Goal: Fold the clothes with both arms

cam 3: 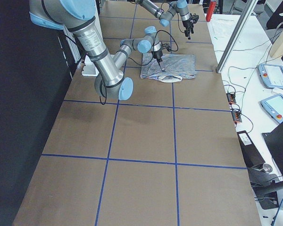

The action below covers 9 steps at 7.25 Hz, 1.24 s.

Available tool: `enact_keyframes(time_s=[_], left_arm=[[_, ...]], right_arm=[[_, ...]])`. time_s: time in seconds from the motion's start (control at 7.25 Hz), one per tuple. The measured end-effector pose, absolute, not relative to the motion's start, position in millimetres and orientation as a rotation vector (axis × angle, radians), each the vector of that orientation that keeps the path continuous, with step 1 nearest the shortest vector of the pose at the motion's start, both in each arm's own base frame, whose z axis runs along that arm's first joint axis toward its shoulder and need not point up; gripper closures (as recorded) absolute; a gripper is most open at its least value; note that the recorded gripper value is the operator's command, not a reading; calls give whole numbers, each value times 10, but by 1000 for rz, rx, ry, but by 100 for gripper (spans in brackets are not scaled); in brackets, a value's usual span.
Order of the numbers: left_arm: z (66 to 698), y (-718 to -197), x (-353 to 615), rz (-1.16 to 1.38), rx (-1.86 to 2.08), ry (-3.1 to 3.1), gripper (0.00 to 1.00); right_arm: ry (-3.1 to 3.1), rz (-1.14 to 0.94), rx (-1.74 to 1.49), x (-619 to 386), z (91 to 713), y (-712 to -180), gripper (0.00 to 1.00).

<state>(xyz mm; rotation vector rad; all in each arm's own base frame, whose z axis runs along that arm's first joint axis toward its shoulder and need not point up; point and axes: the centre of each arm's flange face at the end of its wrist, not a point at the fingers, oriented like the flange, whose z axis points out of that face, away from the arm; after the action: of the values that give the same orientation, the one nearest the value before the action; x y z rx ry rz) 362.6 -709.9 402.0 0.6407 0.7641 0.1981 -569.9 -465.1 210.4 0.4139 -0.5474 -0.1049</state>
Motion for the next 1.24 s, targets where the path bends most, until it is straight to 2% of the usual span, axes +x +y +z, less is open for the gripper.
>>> enact_keyframes(time_s=[1.24], left_arm=[[4010,-7093,3634,201,643,766,0]], right_arm=[[-450,-90,338,-6220,2328,-4834,1]])
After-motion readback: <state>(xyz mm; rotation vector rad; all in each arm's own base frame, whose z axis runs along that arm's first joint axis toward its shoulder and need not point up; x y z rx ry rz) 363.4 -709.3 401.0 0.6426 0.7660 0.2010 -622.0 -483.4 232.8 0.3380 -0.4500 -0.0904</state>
